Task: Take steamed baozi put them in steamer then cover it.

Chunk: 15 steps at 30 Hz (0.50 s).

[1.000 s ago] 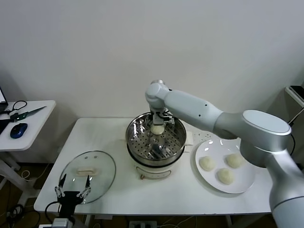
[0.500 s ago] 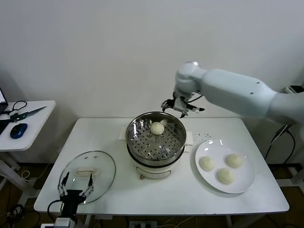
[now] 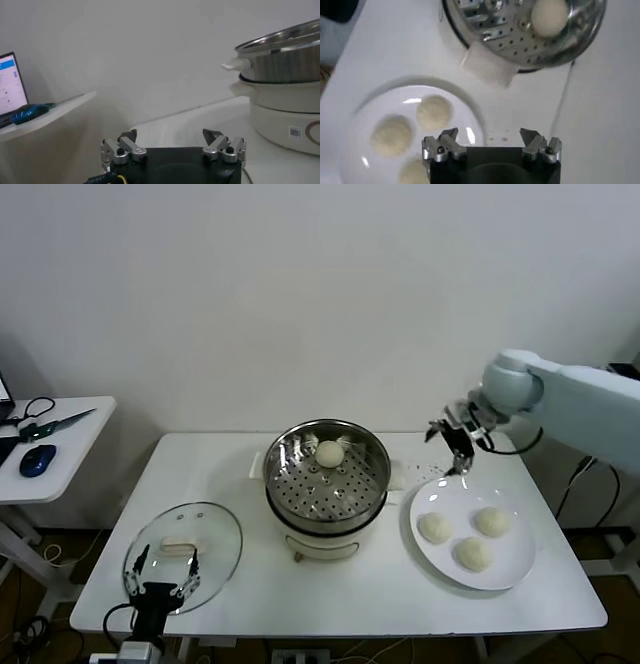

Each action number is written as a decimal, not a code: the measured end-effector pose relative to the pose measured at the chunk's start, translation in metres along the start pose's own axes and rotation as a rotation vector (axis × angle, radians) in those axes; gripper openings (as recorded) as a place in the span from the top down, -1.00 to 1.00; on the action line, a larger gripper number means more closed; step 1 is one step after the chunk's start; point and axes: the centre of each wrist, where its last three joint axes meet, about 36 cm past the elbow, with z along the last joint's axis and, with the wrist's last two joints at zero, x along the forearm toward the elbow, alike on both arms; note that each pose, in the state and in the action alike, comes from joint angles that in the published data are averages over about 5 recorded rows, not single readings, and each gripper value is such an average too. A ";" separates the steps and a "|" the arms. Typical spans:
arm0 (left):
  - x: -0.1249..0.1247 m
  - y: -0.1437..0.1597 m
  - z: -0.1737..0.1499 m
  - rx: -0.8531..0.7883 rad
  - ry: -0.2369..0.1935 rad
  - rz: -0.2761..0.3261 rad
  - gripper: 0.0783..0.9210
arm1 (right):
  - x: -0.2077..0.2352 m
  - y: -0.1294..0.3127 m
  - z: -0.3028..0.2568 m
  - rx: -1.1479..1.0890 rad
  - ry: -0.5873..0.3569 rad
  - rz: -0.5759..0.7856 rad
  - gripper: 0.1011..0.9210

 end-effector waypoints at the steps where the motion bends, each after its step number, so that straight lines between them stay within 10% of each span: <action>1: 0.001 0.000 0.001 -0.002 0.002 -0.001 -0.77 | -0.007 0.004 0.005 -0.024 -0.003 -0.009 -0.76; 15: 0.005 0.001 0.009 -0.006 0.030 -0.010 -0.77 | -0.094 0.042 0.038 -0.191 -0.010 -0.110 -0.76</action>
